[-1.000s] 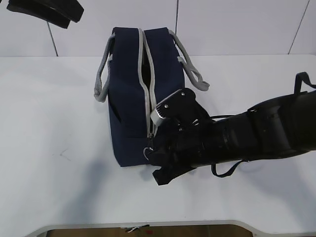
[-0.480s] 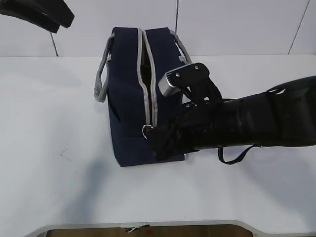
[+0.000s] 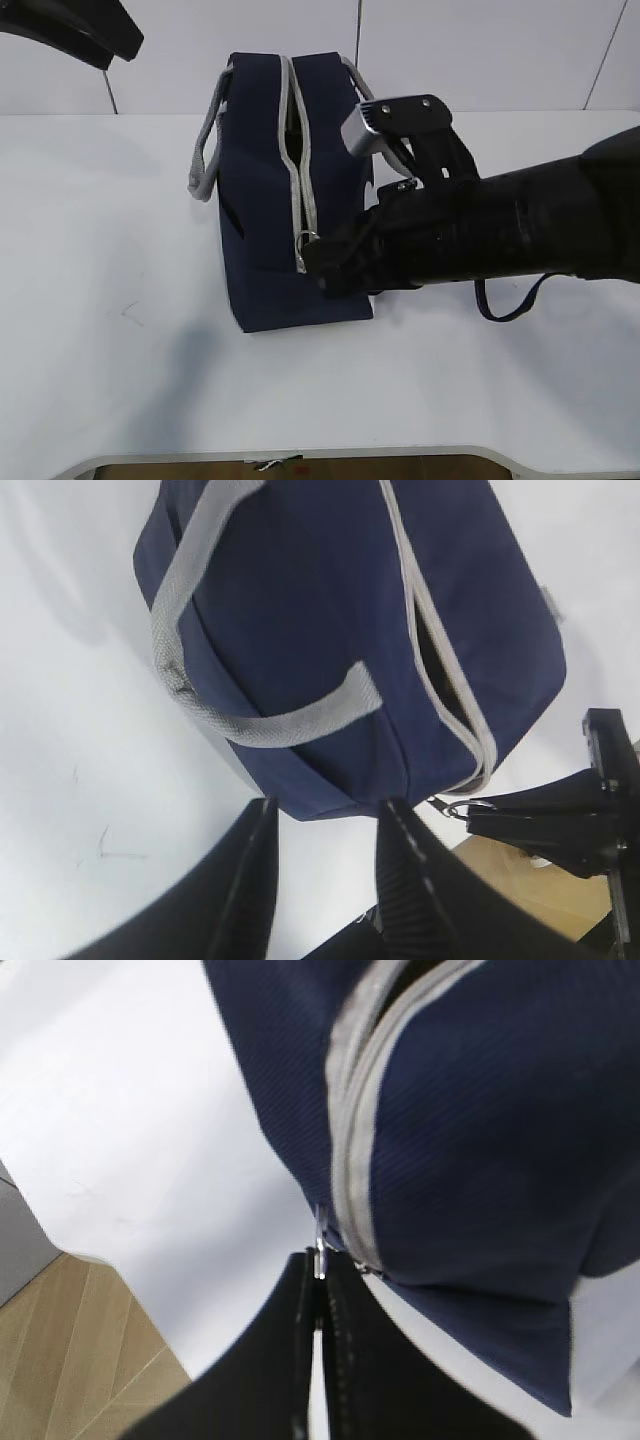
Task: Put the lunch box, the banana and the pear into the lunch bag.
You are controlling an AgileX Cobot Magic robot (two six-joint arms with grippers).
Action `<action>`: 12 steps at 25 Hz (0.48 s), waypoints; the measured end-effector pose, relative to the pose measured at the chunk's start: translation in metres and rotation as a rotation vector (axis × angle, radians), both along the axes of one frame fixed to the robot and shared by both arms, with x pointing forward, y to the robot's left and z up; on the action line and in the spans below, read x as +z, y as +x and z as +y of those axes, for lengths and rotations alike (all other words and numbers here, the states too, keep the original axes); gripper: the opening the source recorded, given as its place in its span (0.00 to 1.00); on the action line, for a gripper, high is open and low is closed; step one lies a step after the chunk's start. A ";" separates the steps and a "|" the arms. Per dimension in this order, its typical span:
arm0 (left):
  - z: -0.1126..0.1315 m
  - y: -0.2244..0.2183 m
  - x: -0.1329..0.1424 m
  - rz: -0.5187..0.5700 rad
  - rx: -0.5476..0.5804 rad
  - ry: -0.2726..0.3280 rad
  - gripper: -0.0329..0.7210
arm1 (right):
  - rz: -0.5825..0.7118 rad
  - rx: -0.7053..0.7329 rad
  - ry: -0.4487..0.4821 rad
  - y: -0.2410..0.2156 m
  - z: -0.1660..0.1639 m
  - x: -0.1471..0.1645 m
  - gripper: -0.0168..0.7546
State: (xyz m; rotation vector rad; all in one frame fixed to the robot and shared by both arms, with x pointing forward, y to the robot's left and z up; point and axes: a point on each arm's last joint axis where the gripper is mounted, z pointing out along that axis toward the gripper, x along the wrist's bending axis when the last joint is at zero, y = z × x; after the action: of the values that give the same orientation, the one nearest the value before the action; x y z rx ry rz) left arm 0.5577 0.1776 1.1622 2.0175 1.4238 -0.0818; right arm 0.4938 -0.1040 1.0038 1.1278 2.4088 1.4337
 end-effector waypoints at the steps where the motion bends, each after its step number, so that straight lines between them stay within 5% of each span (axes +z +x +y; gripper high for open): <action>1: 0.000 0.000 0.000 0.000 0.000 -0.001 0.38 | -0.001 -0.002 0.005 0.000 0.000 0.002 0.04; 12: -0.019 -0.012 -0.032 0.078 -0.074 0.102 0.38 | -0.070 -0.011 0.071 0.008 0.005 0.033 0.04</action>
State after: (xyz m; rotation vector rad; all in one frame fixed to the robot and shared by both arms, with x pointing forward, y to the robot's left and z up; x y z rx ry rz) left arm 0.5457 0.1584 1.1302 2.1725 1.4264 -0.1229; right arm 0.5020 -0.0986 1.0369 1.0847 2.3190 1.5396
